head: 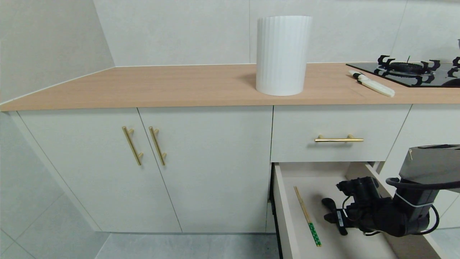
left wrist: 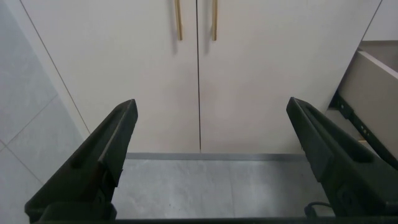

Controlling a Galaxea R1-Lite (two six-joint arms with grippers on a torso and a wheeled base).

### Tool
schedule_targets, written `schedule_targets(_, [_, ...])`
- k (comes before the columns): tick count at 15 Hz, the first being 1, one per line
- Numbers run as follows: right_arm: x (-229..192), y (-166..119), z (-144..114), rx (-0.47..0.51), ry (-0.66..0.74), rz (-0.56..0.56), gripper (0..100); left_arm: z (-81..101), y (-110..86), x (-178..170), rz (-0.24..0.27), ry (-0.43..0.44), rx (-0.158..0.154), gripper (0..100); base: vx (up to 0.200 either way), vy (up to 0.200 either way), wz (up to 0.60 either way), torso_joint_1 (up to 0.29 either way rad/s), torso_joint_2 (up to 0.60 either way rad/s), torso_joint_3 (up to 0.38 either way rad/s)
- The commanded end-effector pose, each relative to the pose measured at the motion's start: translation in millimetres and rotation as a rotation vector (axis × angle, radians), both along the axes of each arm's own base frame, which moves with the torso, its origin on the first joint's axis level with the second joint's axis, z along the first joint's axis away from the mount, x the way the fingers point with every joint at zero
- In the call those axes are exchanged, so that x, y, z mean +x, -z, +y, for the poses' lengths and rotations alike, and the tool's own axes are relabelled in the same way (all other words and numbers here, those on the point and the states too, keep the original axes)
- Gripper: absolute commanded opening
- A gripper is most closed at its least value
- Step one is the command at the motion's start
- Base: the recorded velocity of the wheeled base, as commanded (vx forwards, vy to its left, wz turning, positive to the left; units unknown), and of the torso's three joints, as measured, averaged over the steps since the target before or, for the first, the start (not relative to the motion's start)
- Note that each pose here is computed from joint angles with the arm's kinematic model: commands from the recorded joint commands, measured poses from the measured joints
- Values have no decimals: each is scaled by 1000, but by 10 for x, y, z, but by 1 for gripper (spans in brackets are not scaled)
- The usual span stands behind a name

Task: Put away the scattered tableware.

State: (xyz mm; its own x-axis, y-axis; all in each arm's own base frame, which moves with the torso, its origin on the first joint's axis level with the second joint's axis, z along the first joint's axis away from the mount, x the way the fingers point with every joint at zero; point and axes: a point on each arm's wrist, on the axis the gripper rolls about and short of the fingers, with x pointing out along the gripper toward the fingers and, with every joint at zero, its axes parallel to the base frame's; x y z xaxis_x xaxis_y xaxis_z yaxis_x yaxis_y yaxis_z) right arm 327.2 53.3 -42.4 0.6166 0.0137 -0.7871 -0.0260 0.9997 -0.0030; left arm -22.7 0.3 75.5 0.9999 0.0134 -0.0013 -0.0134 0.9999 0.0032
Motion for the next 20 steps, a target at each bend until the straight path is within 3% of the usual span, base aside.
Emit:
schedule_targets(1, [-29, -226, -11, 11, 3, -54, 100, 0, 0, 0, 0, 0, 0, 100, 0, 0, 0, 0, 0, 0])
schedule_targets(7, [-578, -1227, -99, 46, 10, -233, 100, 0, 0, 0, 0, 1, 0, 100, 0, 0, 0, 0, 0, 0])
schedule_targets(11, [-1098, -1751, -181, 50, 2, -221, 100, 0, 0, 0, 0, 1, 0, 100, 0, 0, 0, 0, 0, 0])
schedule_targets(16, [-1454, -2017, -234, 19, -39, -192, 100, 0, 0, 0, 0, 0, 0, 100, 0, 0, 0, 0, 0, 0])
schedule_targets(20, [-1504, -2013, -212, 5, -71, -175, 100, 0, 0, 0, 0, 1, 0, 100, 0, 0, 0, 0, 0, 0])
